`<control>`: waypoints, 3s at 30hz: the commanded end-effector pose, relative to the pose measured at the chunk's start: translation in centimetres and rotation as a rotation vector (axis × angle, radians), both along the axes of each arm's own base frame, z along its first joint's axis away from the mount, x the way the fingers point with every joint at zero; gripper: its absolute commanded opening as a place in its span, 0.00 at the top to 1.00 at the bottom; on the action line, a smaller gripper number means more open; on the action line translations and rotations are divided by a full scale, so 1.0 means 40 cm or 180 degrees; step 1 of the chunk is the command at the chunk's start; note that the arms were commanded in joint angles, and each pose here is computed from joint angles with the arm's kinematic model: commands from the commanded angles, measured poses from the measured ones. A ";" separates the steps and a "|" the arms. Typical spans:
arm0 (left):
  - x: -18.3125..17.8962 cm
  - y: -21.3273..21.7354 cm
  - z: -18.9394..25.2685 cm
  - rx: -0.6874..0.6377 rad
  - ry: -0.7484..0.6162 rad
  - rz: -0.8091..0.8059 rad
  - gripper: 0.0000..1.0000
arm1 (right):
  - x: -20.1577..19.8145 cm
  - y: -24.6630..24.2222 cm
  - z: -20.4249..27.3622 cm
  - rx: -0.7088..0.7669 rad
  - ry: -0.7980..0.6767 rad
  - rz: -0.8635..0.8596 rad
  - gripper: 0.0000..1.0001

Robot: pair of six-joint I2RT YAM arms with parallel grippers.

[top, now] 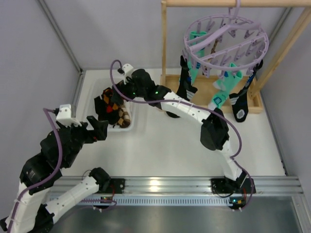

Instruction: Remove the socks clipped to the hanger

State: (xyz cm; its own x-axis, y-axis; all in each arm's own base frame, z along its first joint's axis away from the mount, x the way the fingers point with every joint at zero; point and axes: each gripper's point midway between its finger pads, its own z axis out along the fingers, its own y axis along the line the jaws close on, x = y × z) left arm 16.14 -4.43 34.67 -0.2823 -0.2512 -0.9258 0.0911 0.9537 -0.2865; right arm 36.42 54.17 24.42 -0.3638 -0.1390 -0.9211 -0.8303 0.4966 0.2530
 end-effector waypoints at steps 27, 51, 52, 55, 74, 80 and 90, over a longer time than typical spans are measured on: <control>0.402 -0.667 -0.262 0.0000 0.0275 -0.1857 0.02 | -0.463 -1.049 0.140 0.0391 -0.0658 -0.1956 0.00; 0.736 -0.868 -0.441 -0.0321 0.0181 -0.3132 0.03 | -0.637 -1.038 0.273 0.1213 -0.0865 -0.0992 0.00; 0.734 -0.874 -0.442 -0.0338 0.0187 -0.3157 0.05 | -0.633 -1.036 0.275 0.1221 -0.0878 -0.1001 0.01; 0.719 -0.883 -0.459 -0.0384 0.0250 -0.3185 0.09 | -0.627 -1.025 0.267 0.1168 -0.0877 -0.0975 0.00; 0.551 -0.795 -0.352 -0.0372 -0.0168 -0.2406 1.00 | -0.578 -1.049 0.276 0.1188 -0.0858 -0.1371 0.00; 0.407 -0.811 -0.338 -0.0291 -0.0232 -0.2172 1.00 | -0.504 -1.090 0.291 0.1099 -0.0699 -0.2038 0.01; 0.148 -0.879 -0.321 -0.0244 -0.0349 -0.2311 1.00 | -0.408 -1.046 0.357 0.0744 -0.0687 -0.2339 0.01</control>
State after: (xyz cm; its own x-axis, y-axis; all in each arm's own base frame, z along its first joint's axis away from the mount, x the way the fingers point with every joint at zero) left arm 23.02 -39.31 19.52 -0.3582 -0.0249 -0.9333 0.7357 0.6080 -0.2986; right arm 18.81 12.94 35.86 -0.1521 0.2383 -0.9592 -0.4115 0.8671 0.2807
